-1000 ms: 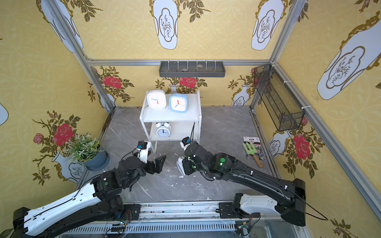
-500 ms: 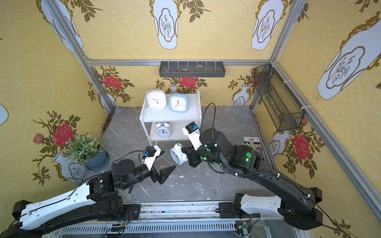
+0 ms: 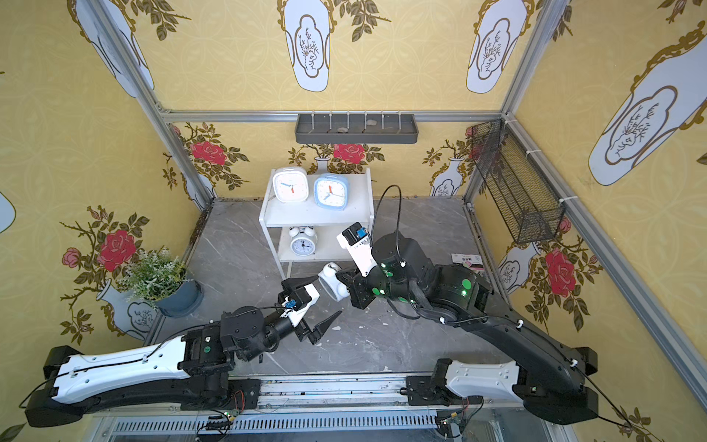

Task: Place the alarm clocks on the shelf by style
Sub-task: Pick up the alarm from the center of the board.

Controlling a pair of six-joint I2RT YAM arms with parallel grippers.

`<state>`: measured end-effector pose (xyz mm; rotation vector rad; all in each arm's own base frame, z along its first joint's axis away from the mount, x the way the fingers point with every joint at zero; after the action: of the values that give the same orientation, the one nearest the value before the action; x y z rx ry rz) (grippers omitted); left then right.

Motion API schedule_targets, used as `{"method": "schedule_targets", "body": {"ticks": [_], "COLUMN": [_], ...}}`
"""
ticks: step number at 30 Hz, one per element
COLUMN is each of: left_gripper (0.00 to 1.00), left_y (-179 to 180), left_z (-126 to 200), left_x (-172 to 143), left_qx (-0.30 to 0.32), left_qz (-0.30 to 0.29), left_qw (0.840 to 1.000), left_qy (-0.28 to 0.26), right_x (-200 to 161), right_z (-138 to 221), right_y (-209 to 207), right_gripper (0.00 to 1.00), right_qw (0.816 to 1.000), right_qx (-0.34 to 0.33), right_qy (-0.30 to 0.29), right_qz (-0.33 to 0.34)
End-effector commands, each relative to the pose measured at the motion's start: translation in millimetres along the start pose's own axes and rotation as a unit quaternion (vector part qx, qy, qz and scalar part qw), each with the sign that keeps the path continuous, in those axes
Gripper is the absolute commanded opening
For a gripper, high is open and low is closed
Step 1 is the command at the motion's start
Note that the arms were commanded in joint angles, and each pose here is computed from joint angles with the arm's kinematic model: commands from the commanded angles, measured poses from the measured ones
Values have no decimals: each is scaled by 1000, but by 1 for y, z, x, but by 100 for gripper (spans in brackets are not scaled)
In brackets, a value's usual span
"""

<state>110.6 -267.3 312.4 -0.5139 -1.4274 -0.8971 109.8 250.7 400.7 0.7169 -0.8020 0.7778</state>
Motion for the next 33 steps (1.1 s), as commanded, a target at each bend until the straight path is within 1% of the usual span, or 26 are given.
{"method": "schedule_targets", "body": {"ticks": [1, 6, 10, 18, 24, 33], "left_gripper": [99, 99, 100, 99, 99, 99], "left_y": [10, 12, 10, 4, 1, 4], "left_z": [-2, -3, -4, -1, -1, -1], "left_x": [14, 13, 8, 3, 0, 2], "left_qx": [44, 59, 57, 27, 22, 39], "left_qz": [-5, -4, -13, -17, -33, -39], "left_qw": [998, 997, 998, 999, 999, 998], "left_qy": [-35, -41, -35, -39, -36, -39], "right_x": [9, 9, 10, 15, 18, 18], "right_z": [1, -1, 2, 6, 8, 7], "right_y": [6, 7, 9, 10, 11, 12], "right_gripper": [0, 0, 0, 0, 0, 0], "right_qw": [1000, 1000, 999, 999, 999, 999], "right_qx": [18, 21, 27, 31, 31, 35], "right_qy": [-19, -18, -22, -33, -34, -28], "right_qz": [3, 3, 3, 1, -3, -14]}}
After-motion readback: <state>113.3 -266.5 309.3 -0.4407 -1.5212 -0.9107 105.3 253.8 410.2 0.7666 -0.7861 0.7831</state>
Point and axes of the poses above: each gripper's point midway between its finger pads, its own z axis back along the fingers, its own y axis along the line the jaws close on, x = y × z, the point moved 5 cm from there along z, back along the fingers, and after that the axes turned 1 degree about z, right-handed, at the moved point
